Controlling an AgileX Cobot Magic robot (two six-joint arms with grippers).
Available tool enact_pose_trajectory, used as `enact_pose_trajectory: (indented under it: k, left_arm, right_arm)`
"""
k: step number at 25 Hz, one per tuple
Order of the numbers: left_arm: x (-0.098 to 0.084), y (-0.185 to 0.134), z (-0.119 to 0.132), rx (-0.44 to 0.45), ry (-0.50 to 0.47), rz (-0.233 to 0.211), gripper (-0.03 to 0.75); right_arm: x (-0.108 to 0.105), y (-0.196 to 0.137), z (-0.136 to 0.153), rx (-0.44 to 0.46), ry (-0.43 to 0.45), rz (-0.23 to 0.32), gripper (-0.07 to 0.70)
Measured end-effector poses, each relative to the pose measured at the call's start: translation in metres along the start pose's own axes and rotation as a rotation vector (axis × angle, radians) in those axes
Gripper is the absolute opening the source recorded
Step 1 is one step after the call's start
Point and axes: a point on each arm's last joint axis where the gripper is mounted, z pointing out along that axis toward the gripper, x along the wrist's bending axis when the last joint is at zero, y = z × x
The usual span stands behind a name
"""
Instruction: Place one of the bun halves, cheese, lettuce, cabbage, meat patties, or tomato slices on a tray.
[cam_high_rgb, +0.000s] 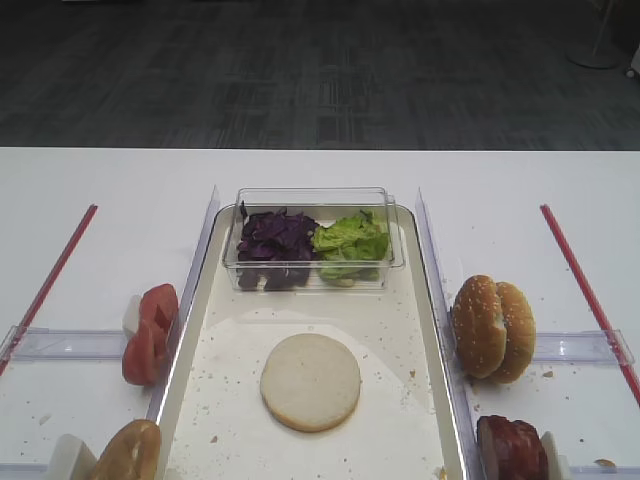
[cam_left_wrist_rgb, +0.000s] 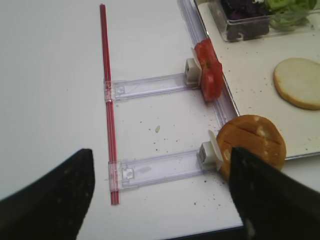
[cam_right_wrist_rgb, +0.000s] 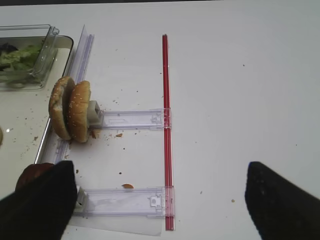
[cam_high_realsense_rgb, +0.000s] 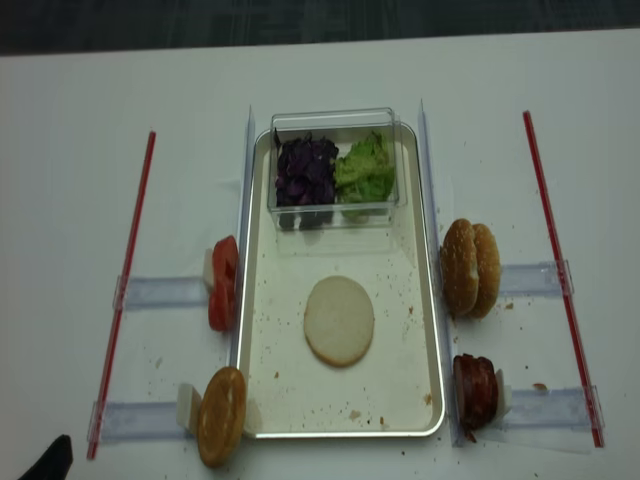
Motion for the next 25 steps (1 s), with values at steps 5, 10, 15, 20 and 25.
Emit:
enact_pose_trajectory:
  k: [5, 10, 15, 20, 25]
  left_arm:
    - [0.0001, -0.0014, -0.0017, -0.015, 0.001, -0.004, 0.512]
    - [0.0002, -0.0016, -0.0019, -0.017, 0.002, -0.009, 0.512]
    - [0.0002, -0.0016, -0.0019, -0.017, 0.002, -0.009, 0.512]
    - [0.0002, -0.0016, -0.0019, -0.017, 0.002, -0.009, 0.512]
    - [0.0002, -0.0016, -0.0019, -0.017, 0.002, -0.009, 0.51]
  right_arm:
    - [0.0, 0.0, 0.0, 0.0, 0.0, 0.0, 0.691]
    - [0.0, 0.0, 0.0, 0.0, 0.0, 0.0, 0.692]
    - [0.0, 0.0, 0.0, 0.0, 0.0, 0.0, 0.692]
    - [0.0, 0.0, 0.0, 0.0, 0.0, 0.0, 0.692]
    - [0.0, 0.0, 0.0, 0.0, 0.0, 0.0, 0.692]
